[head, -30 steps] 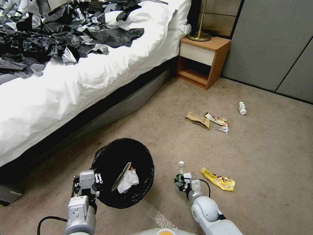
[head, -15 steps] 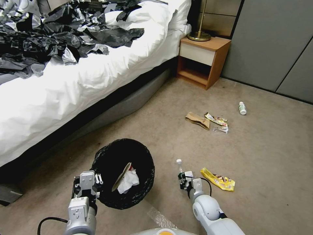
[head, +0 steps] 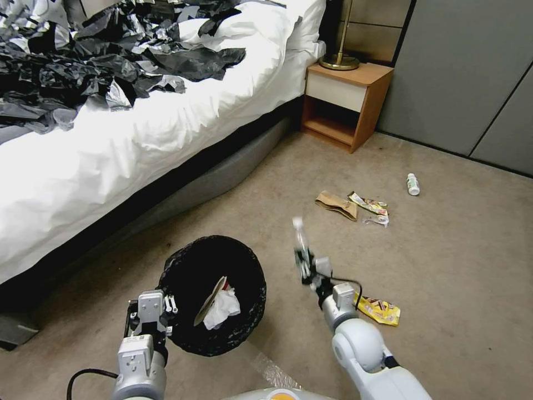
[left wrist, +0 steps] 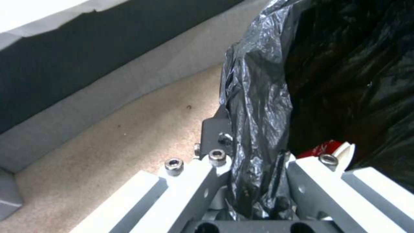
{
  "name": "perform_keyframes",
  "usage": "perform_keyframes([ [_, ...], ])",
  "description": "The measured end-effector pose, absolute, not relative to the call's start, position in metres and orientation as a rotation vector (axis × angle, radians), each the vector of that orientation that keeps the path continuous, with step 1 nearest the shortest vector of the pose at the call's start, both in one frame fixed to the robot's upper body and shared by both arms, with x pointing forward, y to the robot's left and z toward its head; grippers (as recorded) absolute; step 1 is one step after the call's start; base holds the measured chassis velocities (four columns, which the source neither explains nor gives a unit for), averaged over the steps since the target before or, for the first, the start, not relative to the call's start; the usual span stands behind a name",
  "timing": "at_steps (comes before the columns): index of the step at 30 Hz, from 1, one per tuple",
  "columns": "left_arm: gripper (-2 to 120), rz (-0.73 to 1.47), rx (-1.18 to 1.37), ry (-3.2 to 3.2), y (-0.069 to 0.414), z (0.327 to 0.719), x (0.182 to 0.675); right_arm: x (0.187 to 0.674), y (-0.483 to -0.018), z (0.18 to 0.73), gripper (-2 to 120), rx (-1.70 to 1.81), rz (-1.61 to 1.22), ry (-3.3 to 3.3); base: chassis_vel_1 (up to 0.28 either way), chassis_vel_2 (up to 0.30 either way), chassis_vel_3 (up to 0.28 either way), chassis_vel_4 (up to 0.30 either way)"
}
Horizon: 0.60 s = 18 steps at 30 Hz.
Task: Pick up the trash bin, then pick up the garbage from the floor and place it into the trash bin.
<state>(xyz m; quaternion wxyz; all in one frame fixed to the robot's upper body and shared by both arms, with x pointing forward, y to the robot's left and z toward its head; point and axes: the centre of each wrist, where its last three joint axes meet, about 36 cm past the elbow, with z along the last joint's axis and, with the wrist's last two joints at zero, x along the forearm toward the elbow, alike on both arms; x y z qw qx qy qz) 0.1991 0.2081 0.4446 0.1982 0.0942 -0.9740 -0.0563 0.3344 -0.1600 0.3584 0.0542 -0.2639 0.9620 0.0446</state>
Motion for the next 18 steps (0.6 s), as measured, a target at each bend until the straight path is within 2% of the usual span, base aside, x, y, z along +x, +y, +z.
perform_keyframes([
  [2, 1, -0.156, 0.258, -2.722, 0.207, 0.443, 0.200, 0.324, -0.156, 0.381, 18, -0.956, 0.156, 2.738, 0.000, 0.000, 0.000, 0.000],
  [8, 1, -0.159, 0.251, -2.713, 0.208, 0.439, 0.200, 0.305, -0.143, 0.403, 18, -1.161, 0.173, 2.541, 0.000, 0.000, 0.000, 0.000],
  [18, 1, -0.143, 0.235, -2.709, 0.205, 0.441, 0.200, 0.287, -0.126, 0.370, 18, -1.334, 0.155, 2.565, 0.000, 0.000, 0.000, 0.000],
])
